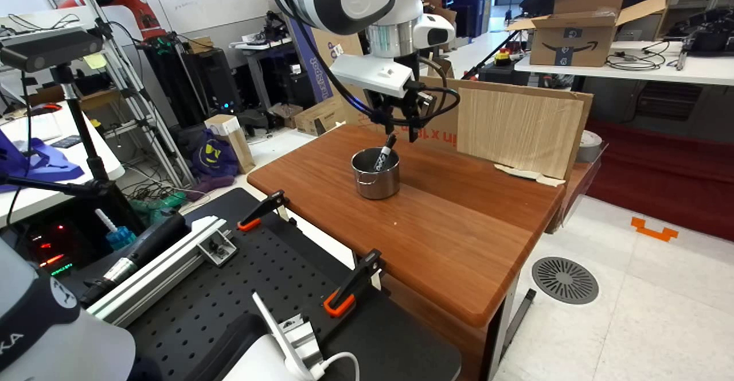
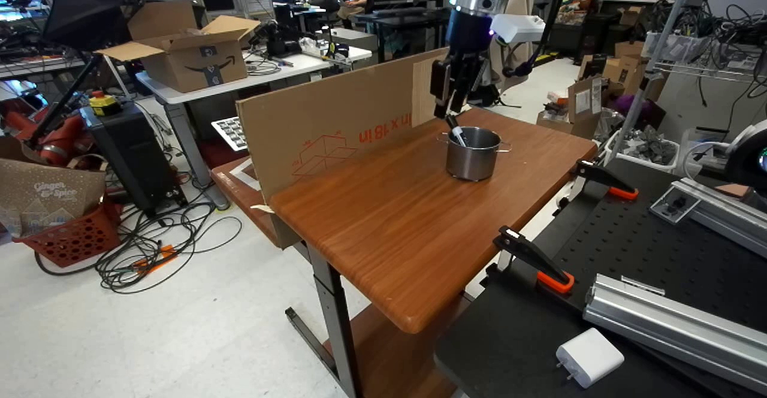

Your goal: Put the marker in the pot

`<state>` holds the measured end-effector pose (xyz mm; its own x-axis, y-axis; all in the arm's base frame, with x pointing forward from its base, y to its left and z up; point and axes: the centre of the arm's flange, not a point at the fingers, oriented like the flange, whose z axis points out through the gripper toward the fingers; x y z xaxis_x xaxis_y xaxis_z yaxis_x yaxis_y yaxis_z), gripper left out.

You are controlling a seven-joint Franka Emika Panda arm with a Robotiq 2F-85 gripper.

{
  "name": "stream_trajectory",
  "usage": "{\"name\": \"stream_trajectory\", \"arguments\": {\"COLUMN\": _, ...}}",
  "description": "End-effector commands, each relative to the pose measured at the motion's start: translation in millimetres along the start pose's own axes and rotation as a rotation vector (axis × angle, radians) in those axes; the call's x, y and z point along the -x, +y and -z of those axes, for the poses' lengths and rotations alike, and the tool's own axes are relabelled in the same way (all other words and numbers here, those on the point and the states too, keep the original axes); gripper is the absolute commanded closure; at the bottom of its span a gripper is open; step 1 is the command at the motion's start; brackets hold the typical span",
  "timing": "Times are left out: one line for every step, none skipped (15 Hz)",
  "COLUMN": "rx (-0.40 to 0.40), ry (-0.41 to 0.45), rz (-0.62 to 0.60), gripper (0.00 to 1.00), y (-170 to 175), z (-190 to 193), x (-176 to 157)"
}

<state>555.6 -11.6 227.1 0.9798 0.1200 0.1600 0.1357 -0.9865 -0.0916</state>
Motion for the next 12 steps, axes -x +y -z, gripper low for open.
{"name": "stream_trajectory", "arguments": {"rx": 0.006, "ry": 0.003, "rz": 0.015, "gripper": 0.12, "y": 1, "z": -1, "x": -3}}
{"name": "stream_trajectory", "arguments": {"rx": 0.006, "ry": 0.003, "rz": 0.015, "gripper": 0.03, "y": 1, "z": -1, "x": -4}}
{"name": "stream_trajectory", "arguments": {"rx": 0.005, "ry": 0.003, "rz": 0.014, "gripper": 0.01, "y": 1, "z": 0, "x": -4}}
{"name": "stream_trajectory", "arguments": {"rx": 0.004, "ry": 0.002, "rz": 0.014, "gripper": 0.0, "y": 2, "z": 0, "x": -4}}
{"name": "stream_trajectory", "arguments": {"rx": 0.003, "ry": 0.002, "rz": 0.013, "gripper": 0.0, "y": 1, "z": 2, "x": -4}}
{"name": "stream_trajectory", "arguments": {"rx": 0.001, "ry": 0.007, "rz": 0.011, "gripper": 0.0, "y": 1, "z": 6, "x": -4}}
{"name": "stream_trajectory", "arguments": {"rx": 0.03, "ry": -0.01, "rz": 0.01, "gripper": 0.0, "y": 1, "z": 11, "x": -4}}
{"name": "stream_trajectory", "arguments": {"rx": 0.041, "ry": -0.033, "rz": 0.033, "gripper": 0.0, "y": 4, "z": 14, "x": -2}}
{"name": "stream_trajectory", "arguments": {"rx": 0.018, "ry": -0.002, "rz": 0.016, "gripper": 0.0, "y": 4, "z": 5, "x": -3}}
{"name": "stream_trajectory", "arguments": {"rx": 0.025, "ry": -0.011, "rz": 0.022, "gripper": 0.0, "y": 6, "z": 7, "x": -2}}
{"name": "stream_trajectory", "arguments": {"rx": 0.029, "ry": -0.015, "rz": 0.025, "gripper": 0.0, "y": 8, "z": 8, "x": -1}}
{"name": "stream_trajectory", "arguments": {"rx": 0.03, "ry": -0.017, "rz": 0.028, "gripper": 0.0, "y": 7, "z": 8, "x": -1}}
